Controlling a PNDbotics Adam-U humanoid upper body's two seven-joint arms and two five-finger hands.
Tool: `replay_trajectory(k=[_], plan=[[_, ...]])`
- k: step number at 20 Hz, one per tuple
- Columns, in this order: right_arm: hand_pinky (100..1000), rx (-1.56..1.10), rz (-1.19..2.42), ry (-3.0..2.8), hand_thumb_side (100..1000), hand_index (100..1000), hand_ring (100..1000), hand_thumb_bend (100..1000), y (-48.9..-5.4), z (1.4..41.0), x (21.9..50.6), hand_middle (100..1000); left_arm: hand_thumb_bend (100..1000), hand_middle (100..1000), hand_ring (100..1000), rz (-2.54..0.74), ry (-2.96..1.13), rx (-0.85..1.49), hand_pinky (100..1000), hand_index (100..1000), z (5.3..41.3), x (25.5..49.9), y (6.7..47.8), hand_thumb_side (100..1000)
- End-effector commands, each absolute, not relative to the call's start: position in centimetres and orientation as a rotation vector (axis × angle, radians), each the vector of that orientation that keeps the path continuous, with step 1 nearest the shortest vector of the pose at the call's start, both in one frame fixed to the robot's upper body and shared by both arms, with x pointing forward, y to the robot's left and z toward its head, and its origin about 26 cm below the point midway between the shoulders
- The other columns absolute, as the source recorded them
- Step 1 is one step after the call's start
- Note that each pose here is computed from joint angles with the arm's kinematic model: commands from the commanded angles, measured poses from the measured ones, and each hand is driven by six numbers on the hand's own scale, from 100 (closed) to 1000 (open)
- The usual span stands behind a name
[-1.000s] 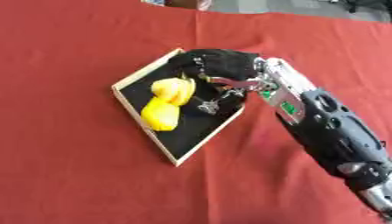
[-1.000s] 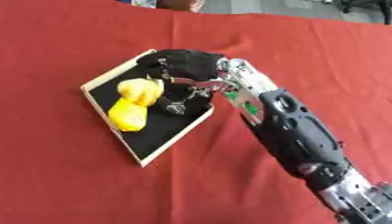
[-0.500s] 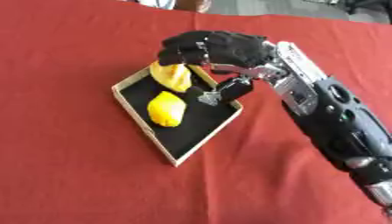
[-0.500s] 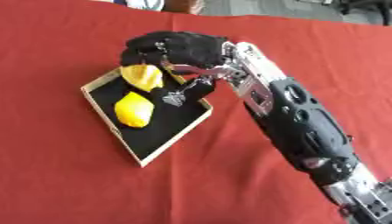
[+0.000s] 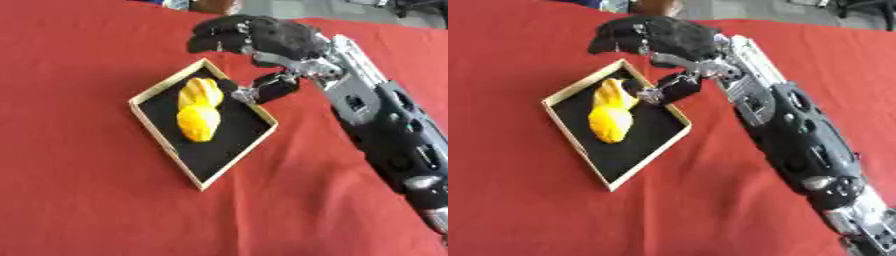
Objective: Pick up objects on the table and place them in the box.
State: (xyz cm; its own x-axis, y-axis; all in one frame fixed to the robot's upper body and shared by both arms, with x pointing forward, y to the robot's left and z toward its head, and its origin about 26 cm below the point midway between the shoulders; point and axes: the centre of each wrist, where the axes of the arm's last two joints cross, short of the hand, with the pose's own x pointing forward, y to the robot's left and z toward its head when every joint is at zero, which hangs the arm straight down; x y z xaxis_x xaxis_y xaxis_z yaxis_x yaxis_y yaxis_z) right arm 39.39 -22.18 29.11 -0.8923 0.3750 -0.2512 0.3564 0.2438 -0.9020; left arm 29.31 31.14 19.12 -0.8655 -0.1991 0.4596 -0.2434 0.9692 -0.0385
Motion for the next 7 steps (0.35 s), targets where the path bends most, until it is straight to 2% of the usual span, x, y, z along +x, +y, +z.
replay_trajectory(k=[1, 7], plan=[[897, -0.816, 1.648, -2.568, 100, 912, 925, 100, -23.9, 32.2, 37.8, 849, 100, 807, 702, 0.102, -2.677, 0.339, 863, 889, 20.0, 29.0, 31.5, 705], [882, -0.886, 1.402, -2.652, 100, 871, 892, 100, -27.2, 33.6, 35.6, 811, 100, 808, 702, 0.108, -2.677, 0.352, 863, 889, 20.0, 29.0, 31.6, 704]])
